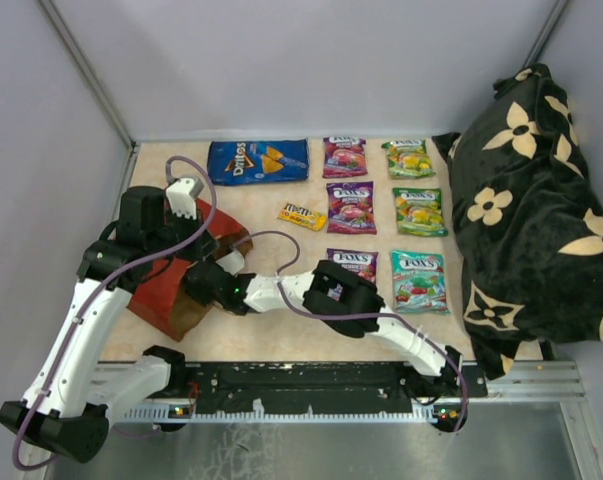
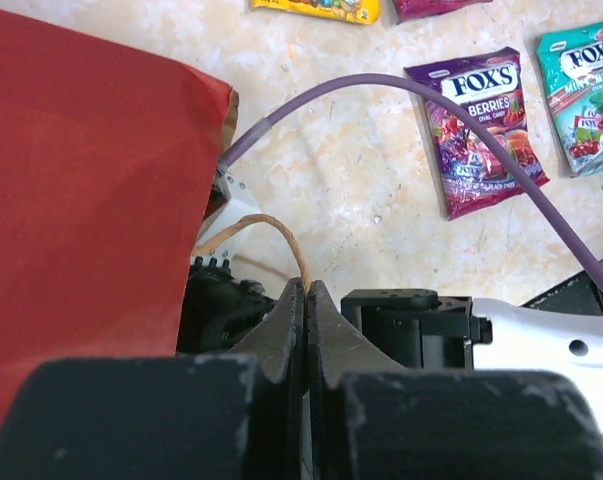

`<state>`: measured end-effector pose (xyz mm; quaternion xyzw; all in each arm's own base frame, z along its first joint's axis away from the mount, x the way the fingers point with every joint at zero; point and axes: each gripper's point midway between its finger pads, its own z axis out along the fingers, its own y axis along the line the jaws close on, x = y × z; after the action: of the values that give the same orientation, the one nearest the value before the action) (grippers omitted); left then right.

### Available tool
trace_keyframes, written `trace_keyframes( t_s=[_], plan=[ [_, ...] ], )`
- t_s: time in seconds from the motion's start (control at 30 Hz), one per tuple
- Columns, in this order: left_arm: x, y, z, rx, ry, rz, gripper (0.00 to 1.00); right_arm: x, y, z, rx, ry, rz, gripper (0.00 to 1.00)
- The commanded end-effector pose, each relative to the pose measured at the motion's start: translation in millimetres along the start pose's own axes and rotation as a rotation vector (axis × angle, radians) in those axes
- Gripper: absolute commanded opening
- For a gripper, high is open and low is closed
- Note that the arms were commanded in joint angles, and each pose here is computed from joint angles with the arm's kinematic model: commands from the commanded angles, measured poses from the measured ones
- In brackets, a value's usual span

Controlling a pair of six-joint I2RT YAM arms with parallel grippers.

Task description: Take the snacks out of the paper bag

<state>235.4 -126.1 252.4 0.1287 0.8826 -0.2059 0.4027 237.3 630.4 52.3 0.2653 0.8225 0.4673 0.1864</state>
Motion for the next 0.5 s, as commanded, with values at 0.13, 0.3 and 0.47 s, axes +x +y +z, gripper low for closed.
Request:
trace_keyframes(
  t_s=[0.13, 0.3, 0.47],
  plan=[
    [-4, -10, -13, 0.030, 0.000, -0.004, 0.00, -20, -3, 25, 0.016, -0.160, 0.033, 0.50],
    [-5, -13, -16, 0.041, 0.002, -0.004, 0.00, -33, 15, 41, -0.038, -0.201, 0.033, 0.48],
    [-3, -14, -15, 0.047, 0.013, -0.008, 0.00, -45, 29, 59, -0.110, -0.212, 0.044, 0.41]
  ],
)
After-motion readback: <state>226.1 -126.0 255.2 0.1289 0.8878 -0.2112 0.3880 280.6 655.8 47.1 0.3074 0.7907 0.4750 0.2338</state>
